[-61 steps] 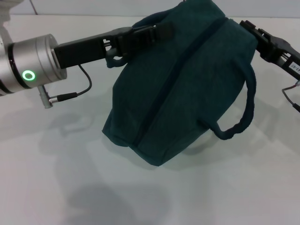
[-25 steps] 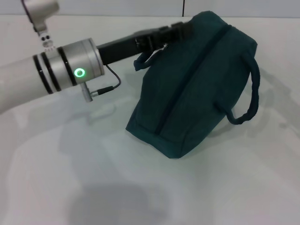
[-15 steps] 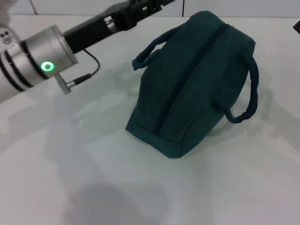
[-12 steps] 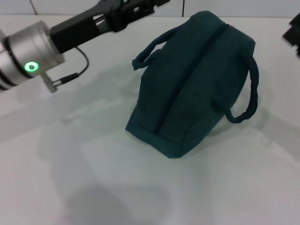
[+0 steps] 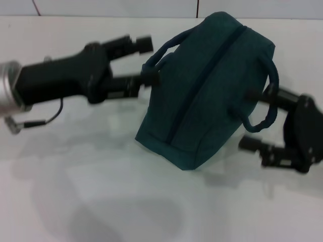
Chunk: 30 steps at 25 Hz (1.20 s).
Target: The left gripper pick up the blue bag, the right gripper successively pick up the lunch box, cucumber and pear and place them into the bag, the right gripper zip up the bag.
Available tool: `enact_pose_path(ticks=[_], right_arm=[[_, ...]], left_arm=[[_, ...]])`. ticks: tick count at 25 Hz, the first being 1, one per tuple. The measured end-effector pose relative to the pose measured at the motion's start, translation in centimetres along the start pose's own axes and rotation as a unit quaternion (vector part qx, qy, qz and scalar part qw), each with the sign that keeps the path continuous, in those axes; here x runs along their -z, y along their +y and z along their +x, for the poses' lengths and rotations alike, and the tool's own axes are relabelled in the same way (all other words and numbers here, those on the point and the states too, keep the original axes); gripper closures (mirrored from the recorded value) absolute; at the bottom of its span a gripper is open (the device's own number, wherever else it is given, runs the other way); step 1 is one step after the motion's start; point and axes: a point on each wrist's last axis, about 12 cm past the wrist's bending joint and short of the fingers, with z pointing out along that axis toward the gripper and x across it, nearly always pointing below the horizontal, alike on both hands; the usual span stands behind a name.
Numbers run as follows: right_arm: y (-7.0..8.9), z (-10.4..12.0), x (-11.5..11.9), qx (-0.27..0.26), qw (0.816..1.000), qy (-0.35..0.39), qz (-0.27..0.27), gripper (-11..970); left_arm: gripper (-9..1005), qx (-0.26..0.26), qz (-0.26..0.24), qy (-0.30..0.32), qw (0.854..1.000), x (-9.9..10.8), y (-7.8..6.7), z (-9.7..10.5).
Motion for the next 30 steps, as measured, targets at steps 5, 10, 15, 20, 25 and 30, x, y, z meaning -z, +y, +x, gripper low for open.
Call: enact_pose_path(ticks=[5,10,15,20,25,30], right_arm=[[0.5,0.9,-0.4,0.002,0.999,0.042,-0.024,132],[0.6,2.2,-0.9,-0.004,0.996,0.088,-0.031,120],[0.8,3.6,-1.6,-0.010,0.990,0.135,-0.043,107],[0.9,4.2,-1.9,-0.011,0.987,0.156,-0.046,103],[0.7,4.5,-2.3,-0.011,0.985,0.165,-0.048,101],[0.8,4.6,-2.3,-0.011,0.985,0.167,-0.050,101]], left_arm=[[115,-0.031,0.034,0.040,0.998,1.2,-2.0,1.7],[116,-0.036,0.029,0.070,0.997,2.2,-2.8,3.4],[114,-0.041,0.028,0.089,0.995,2.9,-3.4,5.1],[112,-0.044,0.021,0.086,0.995,3.4,-3.9,5.9],[112,-0.045,0.019,0.094,0.994,3.7,-4.0,6.3],[112,-0.045,0.006,0.094,0.994,3.7,-4.0,7.1]])
